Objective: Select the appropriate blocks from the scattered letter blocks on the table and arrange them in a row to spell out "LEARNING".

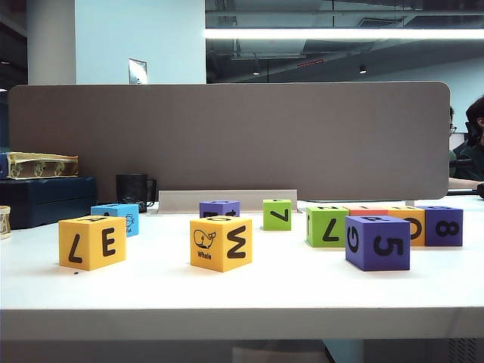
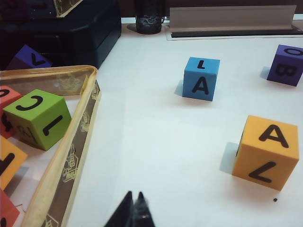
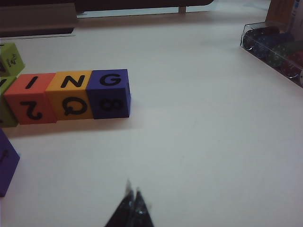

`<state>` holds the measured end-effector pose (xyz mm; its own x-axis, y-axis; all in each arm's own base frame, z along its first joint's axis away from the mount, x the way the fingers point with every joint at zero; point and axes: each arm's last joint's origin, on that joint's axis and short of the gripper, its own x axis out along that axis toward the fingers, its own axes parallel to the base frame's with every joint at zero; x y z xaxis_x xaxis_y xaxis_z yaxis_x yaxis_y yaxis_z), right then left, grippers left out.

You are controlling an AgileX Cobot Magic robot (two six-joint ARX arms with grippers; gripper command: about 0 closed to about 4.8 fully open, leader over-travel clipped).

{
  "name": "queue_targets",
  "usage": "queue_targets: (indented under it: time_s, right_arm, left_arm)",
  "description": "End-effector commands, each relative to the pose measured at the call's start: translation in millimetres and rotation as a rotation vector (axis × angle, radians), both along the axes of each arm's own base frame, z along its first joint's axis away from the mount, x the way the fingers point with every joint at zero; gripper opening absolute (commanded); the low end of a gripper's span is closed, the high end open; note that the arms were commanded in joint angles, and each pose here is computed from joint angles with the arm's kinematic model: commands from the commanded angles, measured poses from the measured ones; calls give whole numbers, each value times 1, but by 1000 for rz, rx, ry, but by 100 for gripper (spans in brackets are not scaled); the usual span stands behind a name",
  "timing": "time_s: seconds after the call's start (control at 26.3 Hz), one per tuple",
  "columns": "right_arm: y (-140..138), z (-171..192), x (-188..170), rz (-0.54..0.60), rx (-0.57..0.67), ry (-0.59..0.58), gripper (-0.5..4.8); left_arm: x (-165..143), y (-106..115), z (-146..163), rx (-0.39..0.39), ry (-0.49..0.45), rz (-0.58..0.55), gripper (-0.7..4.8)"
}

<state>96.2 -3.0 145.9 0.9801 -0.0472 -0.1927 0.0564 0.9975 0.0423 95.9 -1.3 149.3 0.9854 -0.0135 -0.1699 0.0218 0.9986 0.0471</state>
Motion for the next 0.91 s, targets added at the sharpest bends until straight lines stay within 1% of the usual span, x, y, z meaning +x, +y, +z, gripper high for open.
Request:
queue_targets:
  time_s: [0.04, 0.38, 0.53, 0.68, 0.84, 0.91]
  right_arm:
    - [0, 1, 0, 4, 5, -15, -1]
    - [0, 1, 0, 3, 4, -23, -1]
    - [1, 5, 0, 29, 12, -53, -1]
    - [2, 5, 0, 39, 14, -53, -1]
    - [3, 7, 0, 92, 26, -57, -1]
    - [4, 8, 0, 118, 30, -60, -1]
  left_arm:
    - [0, 0, -1, -5, 9, -5, -5]
    - [0, 0, -1, -5, 8, -7, -5]
    - [0, -2, 2, -15, -24, -67, -6]
    - [1, -2, 6, -16, -58, -74, -6]
    - [0, -4, 7, -26, -64, -133, -6]
    - [0, -5, 7, -46, -61, -160, -6]
